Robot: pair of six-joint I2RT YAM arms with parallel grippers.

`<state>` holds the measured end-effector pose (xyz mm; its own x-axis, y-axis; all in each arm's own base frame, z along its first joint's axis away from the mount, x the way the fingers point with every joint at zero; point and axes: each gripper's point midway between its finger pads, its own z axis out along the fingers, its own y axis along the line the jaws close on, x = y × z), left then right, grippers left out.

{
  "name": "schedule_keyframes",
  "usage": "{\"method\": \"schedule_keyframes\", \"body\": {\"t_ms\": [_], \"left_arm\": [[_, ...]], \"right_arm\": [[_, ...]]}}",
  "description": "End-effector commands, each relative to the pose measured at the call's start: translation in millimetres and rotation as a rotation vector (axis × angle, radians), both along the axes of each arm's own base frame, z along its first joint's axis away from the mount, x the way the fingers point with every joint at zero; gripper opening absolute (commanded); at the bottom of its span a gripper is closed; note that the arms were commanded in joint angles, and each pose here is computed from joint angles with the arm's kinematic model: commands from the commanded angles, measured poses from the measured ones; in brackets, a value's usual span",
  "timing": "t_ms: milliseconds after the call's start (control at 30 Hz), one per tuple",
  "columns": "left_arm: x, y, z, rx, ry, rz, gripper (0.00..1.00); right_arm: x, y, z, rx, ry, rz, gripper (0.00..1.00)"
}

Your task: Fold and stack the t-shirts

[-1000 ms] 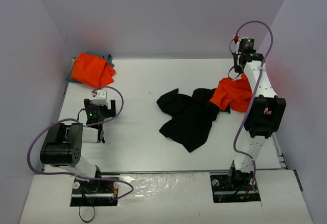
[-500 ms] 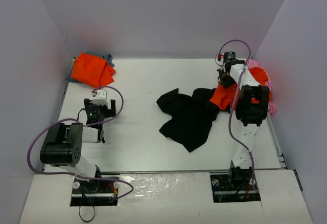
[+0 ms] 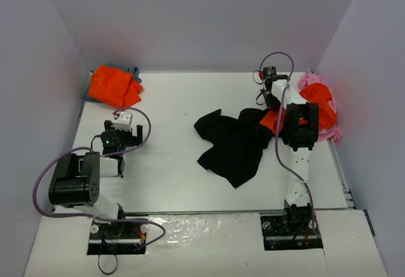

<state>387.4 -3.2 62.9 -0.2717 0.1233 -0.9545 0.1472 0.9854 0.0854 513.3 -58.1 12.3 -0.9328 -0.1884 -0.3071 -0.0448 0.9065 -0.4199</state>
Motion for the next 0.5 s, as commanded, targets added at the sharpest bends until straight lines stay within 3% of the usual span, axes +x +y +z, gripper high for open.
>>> {"method": "schedule_keyframes", "body": {"t_ms": [0,233,400,467], "left_arm": [[12.6,-4.2,35.4,0.007,-0.128,-0.036,0.97],[13.2,-3.8,34.0,0.006,-0.124,-0.034,0.97],[13.1,-3.2,33.6,0.006,-0.123,-0.032,0.97],[13.5,-3.4,34.2,0.007,-0.124,-0.032,0.97]], "right_arm": [[-44.9,-123.2,-31.7,-0.144,0.127,-0.250,0.00],[-74.8,-231.1,6.8,-0.190,0.046,-0.478,0.00],[-81.6,-261.7,46.6,-0.187,-0.057,-0.546,0.00],[-70.7,-254.1,67.5,-0.114,-0.139,-0.522,0.00]]}}
